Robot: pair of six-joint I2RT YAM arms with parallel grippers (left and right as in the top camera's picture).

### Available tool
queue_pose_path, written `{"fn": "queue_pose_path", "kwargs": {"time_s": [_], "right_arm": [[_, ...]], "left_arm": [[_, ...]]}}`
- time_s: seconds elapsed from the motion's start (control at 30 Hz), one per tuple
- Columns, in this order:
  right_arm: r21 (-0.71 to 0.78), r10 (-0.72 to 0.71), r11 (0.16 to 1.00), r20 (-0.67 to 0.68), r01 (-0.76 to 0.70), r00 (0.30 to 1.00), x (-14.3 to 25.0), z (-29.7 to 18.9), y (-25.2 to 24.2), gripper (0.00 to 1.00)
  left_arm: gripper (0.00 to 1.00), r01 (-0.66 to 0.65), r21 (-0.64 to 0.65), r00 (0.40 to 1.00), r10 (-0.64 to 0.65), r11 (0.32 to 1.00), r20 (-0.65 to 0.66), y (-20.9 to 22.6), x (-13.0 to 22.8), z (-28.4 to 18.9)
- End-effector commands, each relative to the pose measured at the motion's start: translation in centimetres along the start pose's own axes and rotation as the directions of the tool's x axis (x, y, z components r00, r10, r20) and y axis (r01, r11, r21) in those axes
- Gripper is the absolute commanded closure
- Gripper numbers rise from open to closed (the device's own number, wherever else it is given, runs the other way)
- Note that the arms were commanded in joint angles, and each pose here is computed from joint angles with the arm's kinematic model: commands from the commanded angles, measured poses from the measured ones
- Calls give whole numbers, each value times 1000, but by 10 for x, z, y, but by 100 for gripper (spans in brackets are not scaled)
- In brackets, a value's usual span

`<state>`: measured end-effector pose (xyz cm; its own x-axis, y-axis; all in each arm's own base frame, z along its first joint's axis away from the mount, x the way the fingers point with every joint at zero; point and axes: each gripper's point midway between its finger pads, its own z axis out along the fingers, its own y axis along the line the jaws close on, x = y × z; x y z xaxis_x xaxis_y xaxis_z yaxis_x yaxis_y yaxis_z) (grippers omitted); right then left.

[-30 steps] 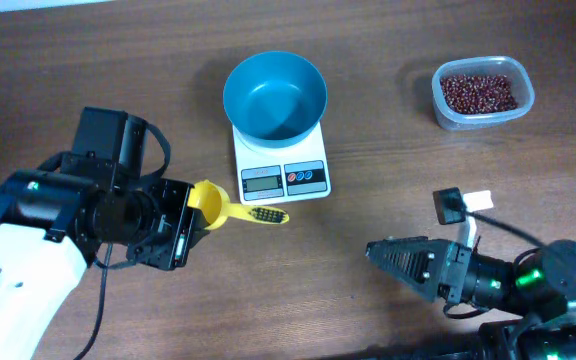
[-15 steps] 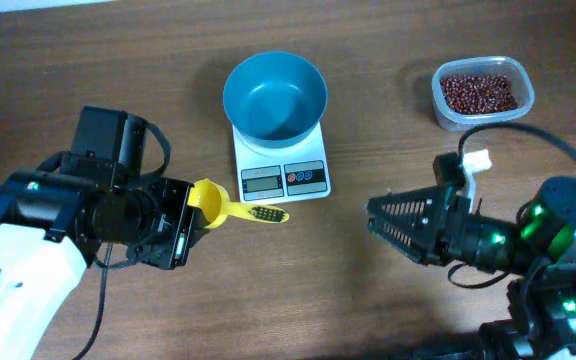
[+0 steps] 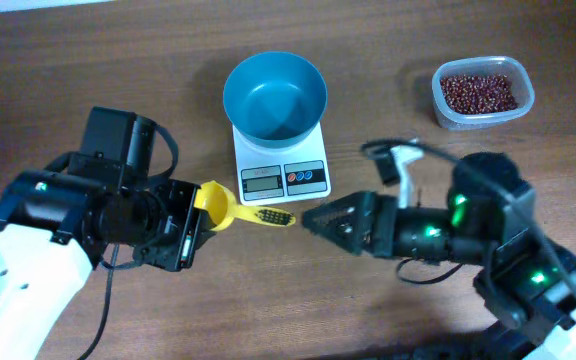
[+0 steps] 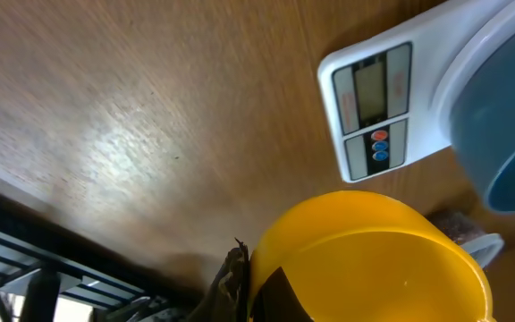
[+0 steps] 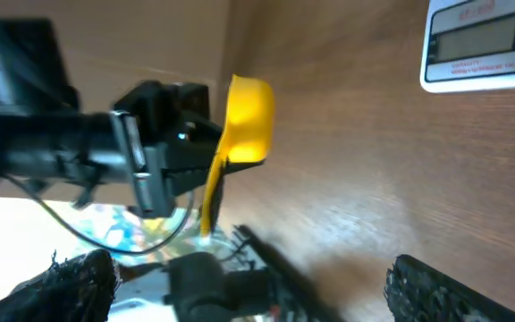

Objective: Scoop item into bowl and weigh 50g on scale
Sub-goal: 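Move the right gripper toward the scoop handle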

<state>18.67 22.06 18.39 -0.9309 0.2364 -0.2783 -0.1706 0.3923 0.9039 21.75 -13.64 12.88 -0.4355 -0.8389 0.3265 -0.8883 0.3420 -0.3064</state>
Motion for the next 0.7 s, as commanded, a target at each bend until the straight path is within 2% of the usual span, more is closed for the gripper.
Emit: {"fn": "queue_pose_path", "kwargs": {"time_s": [0.0, 0.1, 0.2, 0.37, 0.67], "right_arm": [[47, -96, 995, 79, 92, 992, -9, 10, 7, 1], [33, -114, 993, 92, 111, 989, -7, 14, 15, 0], [42, -114, 993, 115, 110, 987, -5, 18, 18, 13], [35, -107, 994, 107, 103, 989, 2, 24, 23, 19], [22, -77, 997, 57, 75, 995, 12, 45, 21, 42]], "left_arm": [[100, -39, -28, 999, 40, 999, 32, 5, 6, 6], [100, -68, -39, 997, 70, 997, 43, 6, 10, 8], [100, -55, -41, 998, 56, 998, 39, 7, 13, 9], [100, -29, -41, 999, 31, 999, 31, 7, 15, 9], [100, -87, -61, 996, 88, 994, 4, 12, 31, 13]]}}
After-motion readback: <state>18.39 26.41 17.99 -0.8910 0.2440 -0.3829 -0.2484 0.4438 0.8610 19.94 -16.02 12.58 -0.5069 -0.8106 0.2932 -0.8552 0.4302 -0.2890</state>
